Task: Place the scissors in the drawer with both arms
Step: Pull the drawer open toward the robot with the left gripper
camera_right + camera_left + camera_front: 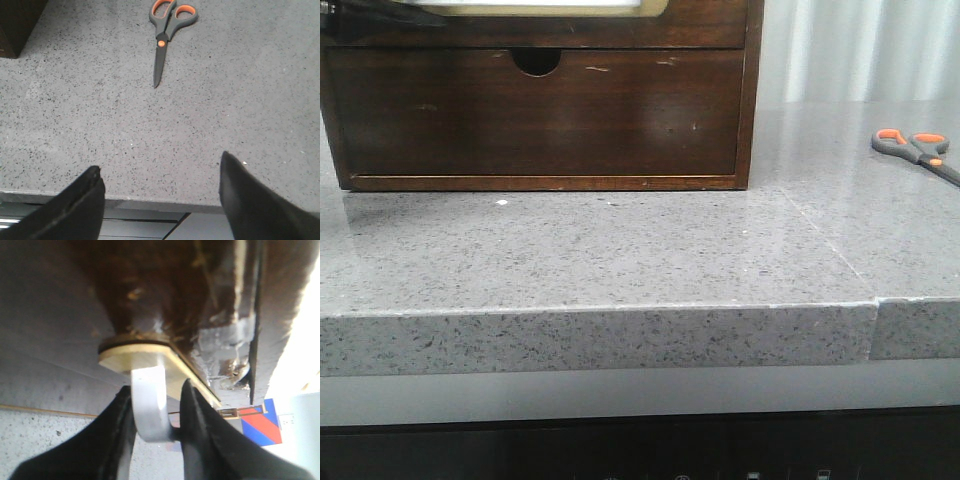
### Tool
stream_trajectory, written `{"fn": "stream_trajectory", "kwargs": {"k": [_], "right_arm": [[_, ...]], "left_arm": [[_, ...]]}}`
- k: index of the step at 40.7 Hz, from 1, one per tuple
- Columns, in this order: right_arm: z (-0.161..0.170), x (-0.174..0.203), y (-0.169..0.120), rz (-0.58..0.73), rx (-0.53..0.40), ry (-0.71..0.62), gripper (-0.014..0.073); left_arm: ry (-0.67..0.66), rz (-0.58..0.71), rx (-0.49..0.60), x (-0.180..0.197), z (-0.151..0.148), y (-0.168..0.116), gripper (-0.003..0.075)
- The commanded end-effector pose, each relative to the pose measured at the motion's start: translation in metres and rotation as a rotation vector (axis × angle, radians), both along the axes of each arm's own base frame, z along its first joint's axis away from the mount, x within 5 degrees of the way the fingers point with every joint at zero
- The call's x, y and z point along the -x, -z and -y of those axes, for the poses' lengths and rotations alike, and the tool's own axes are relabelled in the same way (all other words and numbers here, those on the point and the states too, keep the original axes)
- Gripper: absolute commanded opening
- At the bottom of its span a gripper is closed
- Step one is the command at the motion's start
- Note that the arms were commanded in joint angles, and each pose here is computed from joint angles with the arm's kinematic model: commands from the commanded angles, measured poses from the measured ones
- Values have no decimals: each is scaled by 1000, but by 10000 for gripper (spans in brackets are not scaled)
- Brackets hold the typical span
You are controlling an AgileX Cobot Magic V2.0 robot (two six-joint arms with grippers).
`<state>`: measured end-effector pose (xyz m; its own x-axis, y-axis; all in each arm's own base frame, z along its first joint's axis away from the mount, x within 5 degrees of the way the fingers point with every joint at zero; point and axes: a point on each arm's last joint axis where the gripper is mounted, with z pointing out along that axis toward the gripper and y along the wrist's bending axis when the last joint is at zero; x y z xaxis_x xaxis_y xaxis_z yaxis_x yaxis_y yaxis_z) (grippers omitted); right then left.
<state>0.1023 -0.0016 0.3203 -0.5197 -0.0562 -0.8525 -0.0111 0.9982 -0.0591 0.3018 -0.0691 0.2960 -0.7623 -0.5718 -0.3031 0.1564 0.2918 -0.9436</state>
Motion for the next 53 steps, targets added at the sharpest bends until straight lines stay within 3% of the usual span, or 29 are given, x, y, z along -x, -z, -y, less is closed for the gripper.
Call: {"fn": "stream_trajectory", "kwargs": {"k": [1, 12, 18, 26, 30, 39, 53], "right_arm": [[1, -4, -13, 81, 24, -6, 512], [1, -4, -13, 81, 24, -6, 512], [1, -4, -13, 81, 24, -6, 512], [1, -4, -13, 81, 24, -6, 512], [1, -4, -13, 81, 24, -6, 512], [1, -4, -13, 81, 24, -6, 512], [1, -4, -13, 81, 24, -6, 512]], "left_arm": [[70, 126, 69, 15, 5, -27, 83], [88, 141, 61, 70, 6, -18, 83], [113, 170, 73, 117, 7, -12, 83], [54, 196, 38, 150, 4, -2, 95], [54, 202, 32, 154, 4, -1, 162], [54, 198, 21, 154, 4, 0, 463], [99, 278, -122, 178, 5, -5, 484]]}}
